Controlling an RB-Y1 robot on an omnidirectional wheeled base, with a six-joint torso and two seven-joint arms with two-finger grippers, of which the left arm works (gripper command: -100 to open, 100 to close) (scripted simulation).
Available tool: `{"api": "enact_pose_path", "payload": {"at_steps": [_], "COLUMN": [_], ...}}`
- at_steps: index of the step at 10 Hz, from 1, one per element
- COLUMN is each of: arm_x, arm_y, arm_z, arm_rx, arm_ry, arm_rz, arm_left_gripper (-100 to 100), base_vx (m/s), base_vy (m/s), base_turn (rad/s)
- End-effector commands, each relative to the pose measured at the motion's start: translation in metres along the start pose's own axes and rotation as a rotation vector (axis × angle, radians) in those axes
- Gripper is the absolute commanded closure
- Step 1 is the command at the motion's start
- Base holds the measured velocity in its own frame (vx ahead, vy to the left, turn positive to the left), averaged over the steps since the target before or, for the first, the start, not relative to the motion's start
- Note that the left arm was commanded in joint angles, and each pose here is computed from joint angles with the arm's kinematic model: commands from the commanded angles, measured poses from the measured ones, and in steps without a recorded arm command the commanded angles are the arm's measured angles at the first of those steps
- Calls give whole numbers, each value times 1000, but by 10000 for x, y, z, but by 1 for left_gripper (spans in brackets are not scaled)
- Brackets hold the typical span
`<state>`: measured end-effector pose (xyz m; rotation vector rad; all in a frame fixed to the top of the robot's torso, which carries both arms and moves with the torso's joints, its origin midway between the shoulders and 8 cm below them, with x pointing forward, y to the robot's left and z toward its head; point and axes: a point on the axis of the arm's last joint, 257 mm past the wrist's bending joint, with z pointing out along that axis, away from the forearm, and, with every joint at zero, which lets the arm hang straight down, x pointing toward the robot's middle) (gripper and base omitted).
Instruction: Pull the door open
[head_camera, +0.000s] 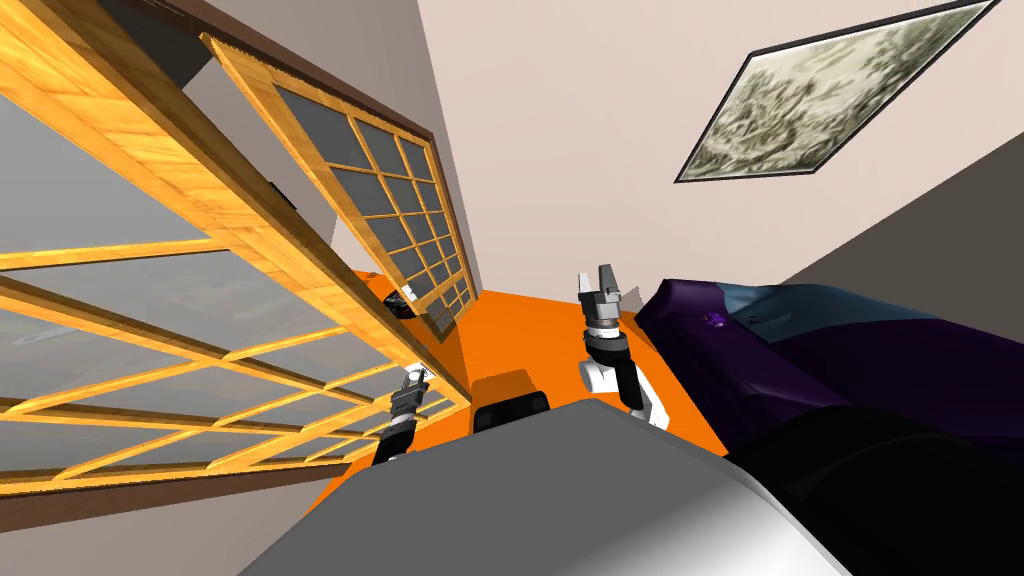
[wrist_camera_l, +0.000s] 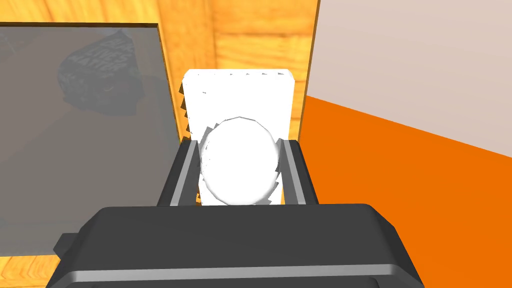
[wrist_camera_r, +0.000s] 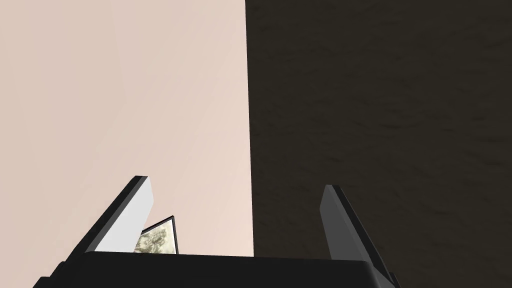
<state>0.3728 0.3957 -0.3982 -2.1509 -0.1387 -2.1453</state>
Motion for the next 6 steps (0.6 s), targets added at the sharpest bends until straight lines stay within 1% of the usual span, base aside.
{"api": "enact_pose_path", "payload": {"at_steps": [1, 3, 4, 5, 6], "arm_x": [0, 4, 2, -18, -17], "arm_y": [125, 184, 150, 108, 92], "arm_z": [34, 42, 38, -64, -87], "arm_rx": [-32, -55, -45, -63, -67], "arm_ry": [1, 2, 1, -1, 0], "arm_rz": [-5, -5, -4, -4, -3], "arm_left_gripper": [100, 100, 100, 100, 100], "base_vx": [-206, -220, -92, -144, -202], "base_vy": [78, 79, 35, 1, -3], "base_turn": [-65, -60, -27, -196, -169]}}
